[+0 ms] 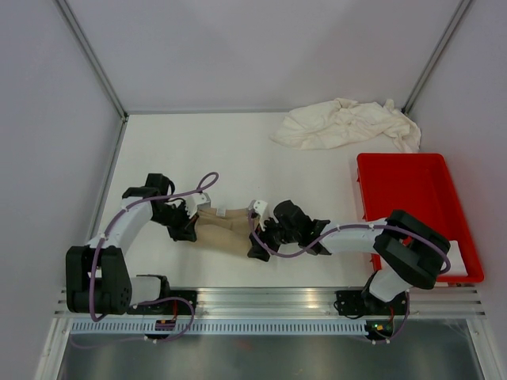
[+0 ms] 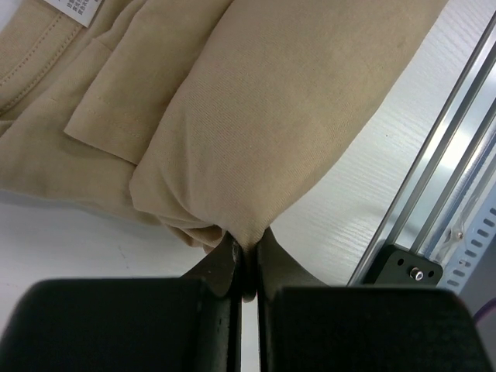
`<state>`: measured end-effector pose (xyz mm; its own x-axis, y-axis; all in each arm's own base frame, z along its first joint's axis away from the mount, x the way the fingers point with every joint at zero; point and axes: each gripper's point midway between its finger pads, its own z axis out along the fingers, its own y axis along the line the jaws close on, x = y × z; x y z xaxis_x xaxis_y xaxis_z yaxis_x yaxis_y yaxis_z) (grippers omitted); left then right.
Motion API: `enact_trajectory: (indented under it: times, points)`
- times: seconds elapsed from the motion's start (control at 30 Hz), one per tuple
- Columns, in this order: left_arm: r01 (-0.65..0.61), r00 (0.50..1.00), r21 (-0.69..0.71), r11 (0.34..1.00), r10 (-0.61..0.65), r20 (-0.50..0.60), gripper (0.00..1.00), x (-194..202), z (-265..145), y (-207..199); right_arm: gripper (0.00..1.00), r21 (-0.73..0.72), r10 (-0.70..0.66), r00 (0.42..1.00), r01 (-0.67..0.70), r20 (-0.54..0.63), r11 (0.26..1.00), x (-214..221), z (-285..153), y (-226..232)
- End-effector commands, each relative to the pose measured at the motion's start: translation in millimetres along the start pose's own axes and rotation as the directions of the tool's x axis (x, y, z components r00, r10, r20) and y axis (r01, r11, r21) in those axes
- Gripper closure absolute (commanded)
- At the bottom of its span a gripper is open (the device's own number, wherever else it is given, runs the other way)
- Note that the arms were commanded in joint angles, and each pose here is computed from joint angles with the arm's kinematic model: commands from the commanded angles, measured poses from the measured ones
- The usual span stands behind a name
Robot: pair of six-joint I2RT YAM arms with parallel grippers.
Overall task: Roll the t-shirts
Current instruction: Roll the tshirt
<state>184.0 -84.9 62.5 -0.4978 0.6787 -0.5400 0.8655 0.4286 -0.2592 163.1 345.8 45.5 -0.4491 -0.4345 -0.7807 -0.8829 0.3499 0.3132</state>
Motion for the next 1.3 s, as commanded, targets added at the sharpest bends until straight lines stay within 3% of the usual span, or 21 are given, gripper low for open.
enact_trajectory:
  times: [0.0, 0.03, 0.17, 0.23, 0.47, 0.7, 0.9, 1.03, 1.27]
  points:
    - [0.009, 0.999, 0.011, 1.000, -0.010, 0.038, 0.98, -6.5, -0.9, -1.6, 0.31, 0.051, -0.042, 0.999, 0.040, 0.026, 0.998, 2.7, 6.7, -9.8]
    - [0.001, 0.999, 0.015, 1.000, -0.002, 0.037, 0.98, -5.4, -0.3, -2.4, 0.33, 0.054, -0.034, 0.999, 0.032, 0.033, 0.998, 2.7, 7.4, -8.5]
    - [0.005, 1.000, 0.010, 1.000, -0.005, 0.027, 0.98, -4.2, -0.8, -1.1, 0.89, 0.050, 0.065, 0.989, -0.072, 0.132, 0.996, -8.7, 2.1, -0.9]
    - [0.013, 1.000, 0.004, 1.000, -0.013, 0.024, 0.98, -4.4, -2.0, -0.7, 1.00, 0.034, 0.080, 0.982, -0.087, 0.171, 0.996, -19.7, -1.5, 3.7]
    - [0.027, 0.999, 0.061, 0.998, -0.029, 0.032, 0.97, 2.9, -0.2, -22.0, 1.00, -0.125, 0.280, 0.960, -0.280, -0.012, 0.952, 0.3, -2.8, 41.3]
    - [0.047, 0.998, 0.105, 0.993, -0.051, 0.041, 0.96, -0.6, -4.8, -34.2, 1.00, -0.238, 0.403, 0.914, -0.401, -0.040, 0.885, -1.6, -26.0, 66.2]
    - [0.120, 0.992, 0.120, 0.986, -0.122, 0.012, 0.80, -9.3, -1.8, -16.8, 1.00, -0.183, 0.494, 0.868, -0.493, -0.044, 0.851, 4.9, -21.8, 23.1]
    - [0.157, 0.987, 0.091, 0.983, -0.158, 0.008, 0.61, -14.6, 4.1, 2.4, 1.00, -0.179, 0.522, 0.850, -0.525, -0.069, 0.832, 9.7, -12.6, 12.3]
    - [0.210, 0.974, 0.113, 0.971, -0.218, 0.057, 0.38, -31.6, 5.3, 6.4, 1.00, -0.191, 0.583, 0.810, -0.582, -0.056, 0.790, 6.7, -9.3, -1.2]
